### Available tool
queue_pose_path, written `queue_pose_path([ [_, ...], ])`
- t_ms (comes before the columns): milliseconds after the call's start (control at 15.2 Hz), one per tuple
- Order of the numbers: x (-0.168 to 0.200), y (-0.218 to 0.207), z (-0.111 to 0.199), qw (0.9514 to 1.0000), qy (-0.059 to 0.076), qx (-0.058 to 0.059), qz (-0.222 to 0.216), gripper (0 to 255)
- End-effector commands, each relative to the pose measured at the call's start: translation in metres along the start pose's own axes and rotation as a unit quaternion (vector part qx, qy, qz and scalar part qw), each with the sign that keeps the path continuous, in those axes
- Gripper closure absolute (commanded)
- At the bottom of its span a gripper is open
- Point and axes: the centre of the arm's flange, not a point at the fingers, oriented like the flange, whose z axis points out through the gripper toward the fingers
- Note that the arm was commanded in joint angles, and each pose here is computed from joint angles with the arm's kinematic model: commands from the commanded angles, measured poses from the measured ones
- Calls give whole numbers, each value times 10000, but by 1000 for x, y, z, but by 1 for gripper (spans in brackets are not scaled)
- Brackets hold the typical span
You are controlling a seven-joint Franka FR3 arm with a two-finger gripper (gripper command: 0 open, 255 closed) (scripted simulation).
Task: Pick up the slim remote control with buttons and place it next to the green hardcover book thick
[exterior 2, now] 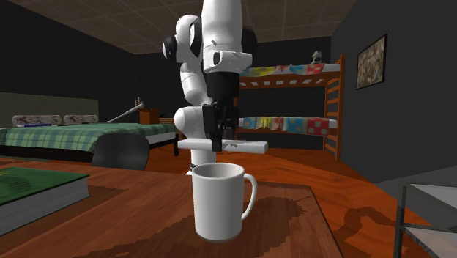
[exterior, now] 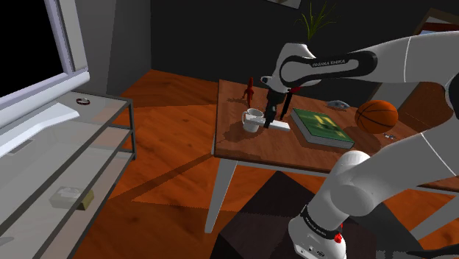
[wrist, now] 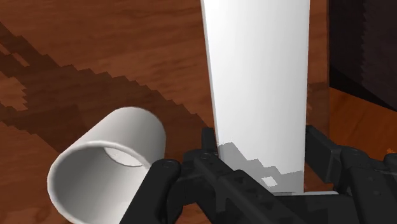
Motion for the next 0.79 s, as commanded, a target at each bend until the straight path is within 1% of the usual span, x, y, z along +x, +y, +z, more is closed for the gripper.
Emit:
queue_pose_path([
  [0,0,0,-8,10000,0,1,0,255],
  [726,-64,130,-12,10000,0,1,0,255],
])
